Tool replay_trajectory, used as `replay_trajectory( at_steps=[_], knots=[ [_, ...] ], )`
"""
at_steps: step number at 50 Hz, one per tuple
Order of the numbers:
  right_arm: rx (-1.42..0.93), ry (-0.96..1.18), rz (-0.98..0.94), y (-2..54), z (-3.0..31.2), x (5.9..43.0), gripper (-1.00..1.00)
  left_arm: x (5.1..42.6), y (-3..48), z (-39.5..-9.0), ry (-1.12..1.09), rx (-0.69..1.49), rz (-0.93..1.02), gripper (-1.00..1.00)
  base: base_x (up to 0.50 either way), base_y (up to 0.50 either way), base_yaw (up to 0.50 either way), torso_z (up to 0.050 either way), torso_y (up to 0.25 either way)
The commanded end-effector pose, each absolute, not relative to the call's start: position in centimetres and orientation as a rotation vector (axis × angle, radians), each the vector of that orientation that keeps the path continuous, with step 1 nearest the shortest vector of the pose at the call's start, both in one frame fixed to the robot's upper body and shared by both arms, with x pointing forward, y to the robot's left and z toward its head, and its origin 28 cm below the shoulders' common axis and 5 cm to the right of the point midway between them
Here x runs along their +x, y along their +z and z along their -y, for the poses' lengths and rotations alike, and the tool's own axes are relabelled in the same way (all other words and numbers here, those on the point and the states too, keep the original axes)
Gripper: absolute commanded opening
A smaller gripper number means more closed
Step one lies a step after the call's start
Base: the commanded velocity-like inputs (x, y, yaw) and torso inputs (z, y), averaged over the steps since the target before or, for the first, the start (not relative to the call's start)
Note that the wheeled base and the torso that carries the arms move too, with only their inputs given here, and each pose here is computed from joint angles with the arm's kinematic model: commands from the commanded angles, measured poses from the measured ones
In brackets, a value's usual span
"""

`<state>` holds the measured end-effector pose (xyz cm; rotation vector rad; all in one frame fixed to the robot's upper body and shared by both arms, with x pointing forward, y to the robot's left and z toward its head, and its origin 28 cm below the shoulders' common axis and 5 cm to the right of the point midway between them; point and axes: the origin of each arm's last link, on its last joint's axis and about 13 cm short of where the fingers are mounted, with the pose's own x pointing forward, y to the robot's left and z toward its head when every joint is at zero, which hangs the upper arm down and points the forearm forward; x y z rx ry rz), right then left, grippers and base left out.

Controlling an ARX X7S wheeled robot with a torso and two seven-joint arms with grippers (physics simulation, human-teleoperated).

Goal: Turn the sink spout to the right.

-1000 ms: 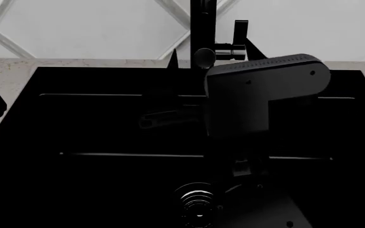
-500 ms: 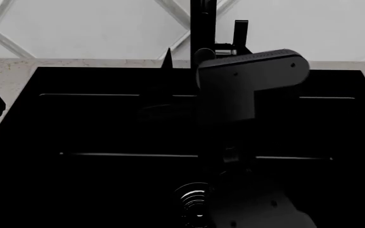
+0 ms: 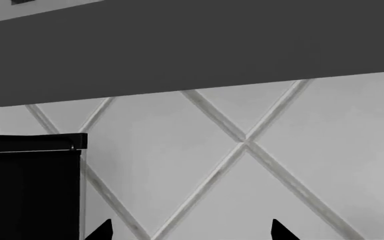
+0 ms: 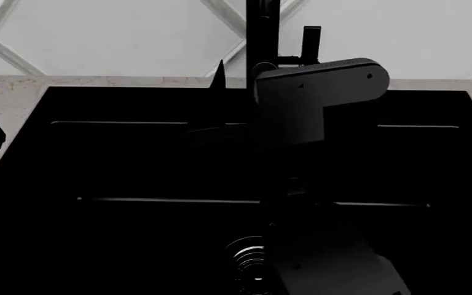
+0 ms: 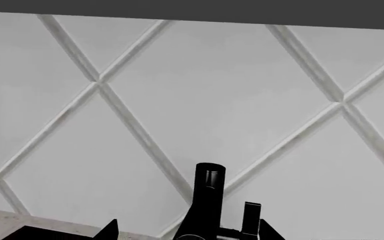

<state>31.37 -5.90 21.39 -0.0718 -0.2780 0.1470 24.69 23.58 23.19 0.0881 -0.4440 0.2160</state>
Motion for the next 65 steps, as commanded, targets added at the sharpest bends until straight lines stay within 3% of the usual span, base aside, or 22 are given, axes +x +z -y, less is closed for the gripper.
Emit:
replay_trajectory(
  at_steps=[1, 65],
  knots=[
    [-0.071, 0.140, 0.270, 21.1, 6.0, 32.0, 1.00, 24.7, 23.2, -23.6, 0.219, 0.089, 0.444, 1.00, 0.00, 0.00, 0.00, 0.000, 0.000],
    [-0.079, 0.110, 0.228, 19.9, 6.7, 35.8, 1.00, 24.7, 23.2, -23.6, 0.219, 0.084, 0.443, 1.00, 0.00, 0.00, 0.00, 0.000, 0.000]
  ],
)
